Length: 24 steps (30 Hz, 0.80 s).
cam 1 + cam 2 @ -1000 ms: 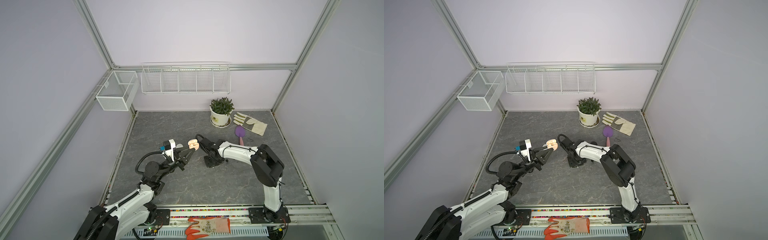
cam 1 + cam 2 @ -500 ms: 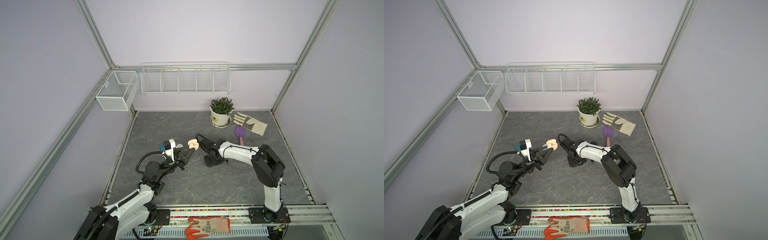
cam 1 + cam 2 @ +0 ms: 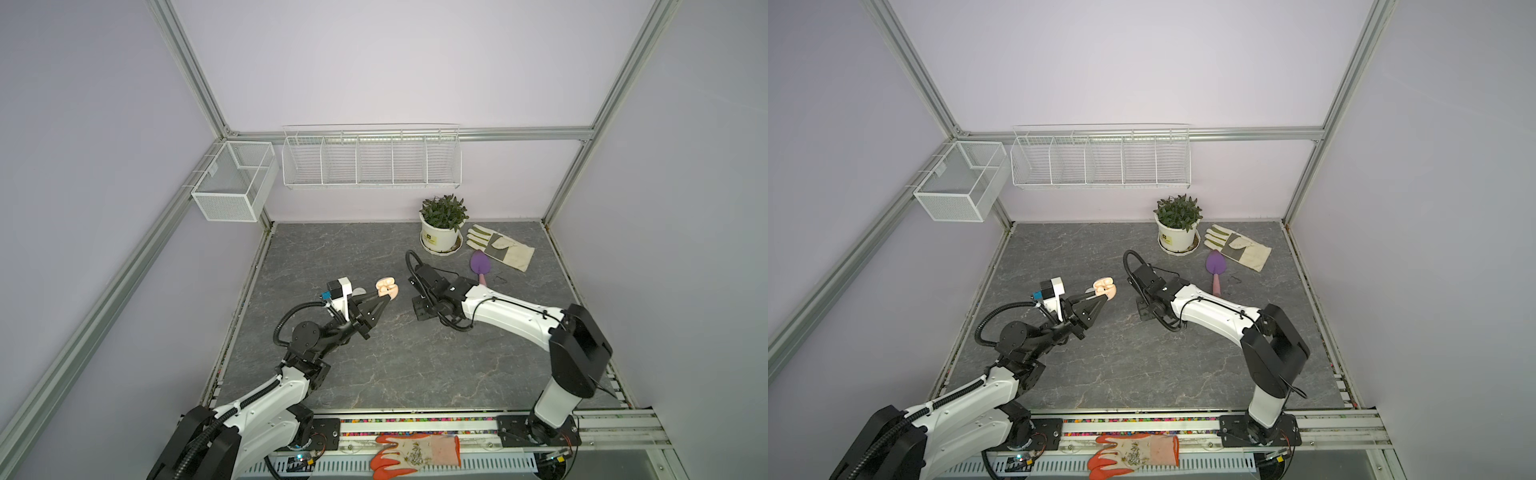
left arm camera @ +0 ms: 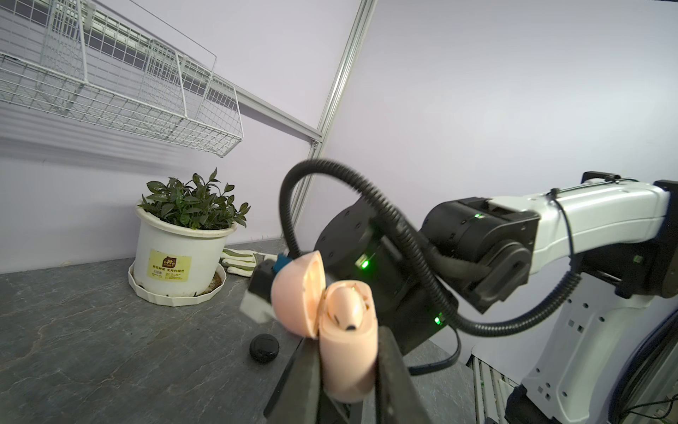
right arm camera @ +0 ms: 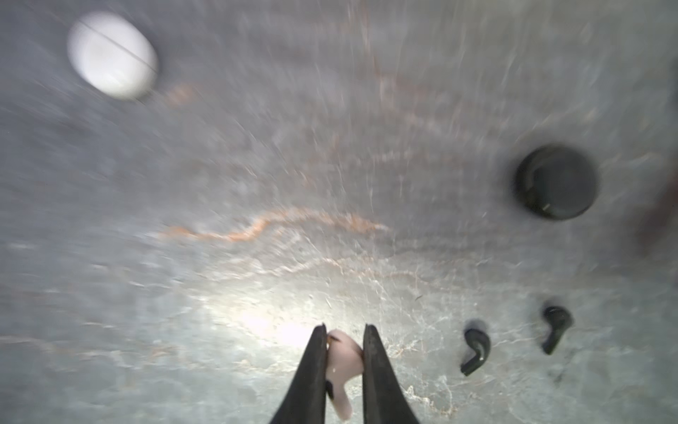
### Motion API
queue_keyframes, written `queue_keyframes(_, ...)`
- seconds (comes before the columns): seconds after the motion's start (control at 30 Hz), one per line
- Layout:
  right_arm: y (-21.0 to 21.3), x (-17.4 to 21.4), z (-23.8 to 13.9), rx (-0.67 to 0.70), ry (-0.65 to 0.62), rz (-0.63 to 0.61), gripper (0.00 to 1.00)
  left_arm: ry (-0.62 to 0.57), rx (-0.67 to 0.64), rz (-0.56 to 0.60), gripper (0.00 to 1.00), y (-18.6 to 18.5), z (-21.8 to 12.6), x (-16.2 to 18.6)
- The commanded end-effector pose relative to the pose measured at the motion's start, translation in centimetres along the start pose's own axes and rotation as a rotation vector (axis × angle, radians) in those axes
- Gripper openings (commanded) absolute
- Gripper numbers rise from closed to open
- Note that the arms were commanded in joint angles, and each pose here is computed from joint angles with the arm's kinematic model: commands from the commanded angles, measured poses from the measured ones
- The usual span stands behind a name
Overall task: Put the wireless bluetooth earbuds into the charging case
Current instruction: 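Carry the earbud with the right gripper toward the case in the left gripper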
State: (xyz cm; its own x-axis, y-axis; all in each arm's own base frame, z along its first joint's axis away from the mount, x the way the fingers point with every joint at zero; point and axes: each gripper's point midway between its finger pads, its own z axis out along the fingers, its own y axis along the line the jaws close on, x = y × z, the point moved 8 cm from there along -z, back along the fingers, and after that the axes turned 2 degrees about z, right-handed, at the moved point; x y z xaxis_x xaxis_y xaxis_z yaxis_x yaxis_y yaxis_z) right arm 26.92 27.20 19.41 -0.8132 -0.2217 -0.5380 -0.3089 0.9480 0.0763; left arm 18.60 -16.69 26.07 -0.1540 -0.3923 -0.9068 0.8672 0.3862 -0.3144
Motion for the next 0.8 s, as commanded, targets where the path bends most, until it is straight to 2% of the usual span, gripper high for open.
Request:
queue_keyframes(0.0,0.1,-2.5,-3.3,-0.044,-0.198,-0.015,0.09,-0.072,0.046,0.051,0.00,-0.7,0.8,-1.9)
queue_keyframes(0.23,0.0,-5.0,-10.1,-0.186,-0.454,0.012,0.08,-0.090,0.089,0.079,0.00,-0.8,1.5,-2.3)
queue_keyframes(0.5,1.1,-6.6,-16.6,-0.423,-0.630,0.042,0.08,-0.091,0.140,0.160,0.00,-0.6,2.3,-1.7)
queue_keyframes(0.63,2.6,-6.8,-18.0,-0.510,-0.708,0.030,0.07,-0.090,0.159,0.158,0.00,-0.5,2.7,-1.5)
queue_keyframes(0.77,3.9,-6.7,-18.2,-0.527,-0.728,0.040,0.07,-0.092,0.162,0.160,0.00,-0.4,2.8,-1.5)
